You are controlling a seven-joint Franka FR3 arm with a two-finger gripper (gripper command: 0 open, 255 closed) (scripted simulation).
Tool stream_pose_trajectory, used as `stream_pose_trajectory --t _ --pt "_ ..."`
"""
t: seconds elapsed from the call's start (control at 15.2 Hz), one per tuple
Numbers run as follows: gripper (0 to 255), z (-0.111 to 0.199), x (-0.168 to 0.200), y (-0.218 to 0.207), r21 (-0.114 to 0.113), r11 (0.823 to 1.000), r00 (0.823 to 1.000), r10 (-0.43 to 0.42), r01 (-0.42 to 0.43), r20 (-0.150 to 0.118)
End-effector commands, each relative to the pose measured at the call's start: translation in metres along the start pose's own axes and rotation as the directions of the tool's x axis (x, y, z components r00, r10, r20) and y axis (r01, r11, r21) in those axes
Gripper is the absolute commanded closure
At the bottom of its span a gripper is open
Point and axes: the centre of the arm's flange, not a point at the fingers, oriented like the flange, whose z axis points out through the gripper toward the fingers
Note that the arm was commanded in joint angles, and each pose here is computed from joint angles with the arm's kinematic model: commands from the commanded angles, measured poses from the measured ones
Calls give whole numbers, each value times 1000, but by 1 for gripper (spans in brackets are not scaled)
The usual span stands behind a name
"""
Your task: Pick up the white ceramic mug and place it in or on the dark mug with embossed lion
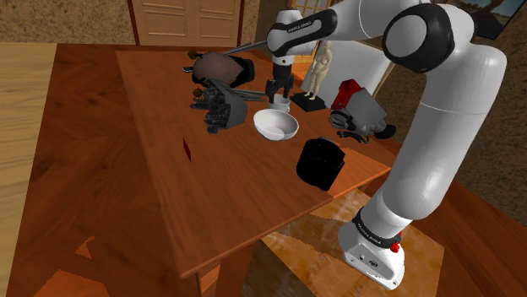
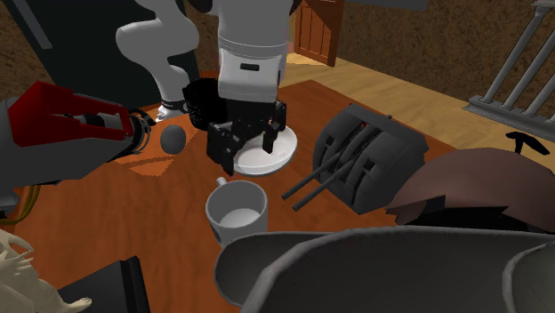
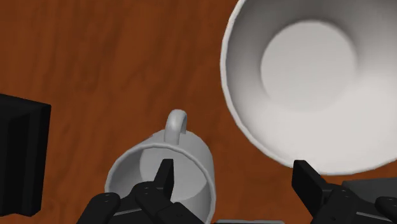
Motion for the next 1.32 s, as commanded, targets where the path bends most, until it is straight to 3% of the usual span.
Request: stream_pose_trajectory --t 0.0,0.13,0.66,1.19,1.25 --pt "0 10 23 7 -2 1000 1000 -2 2 -1" --pt "0 19 46 13 -3 1000 1000 -3 3 -3" --pt "0 59 46 13 -3 1000 1000 -3 3 -3" --pt "0 59 46 13 -3 1000 1000 -3 3 -3" --pt "255 59 46 13 -3 1000 1000 -3 3 -3"
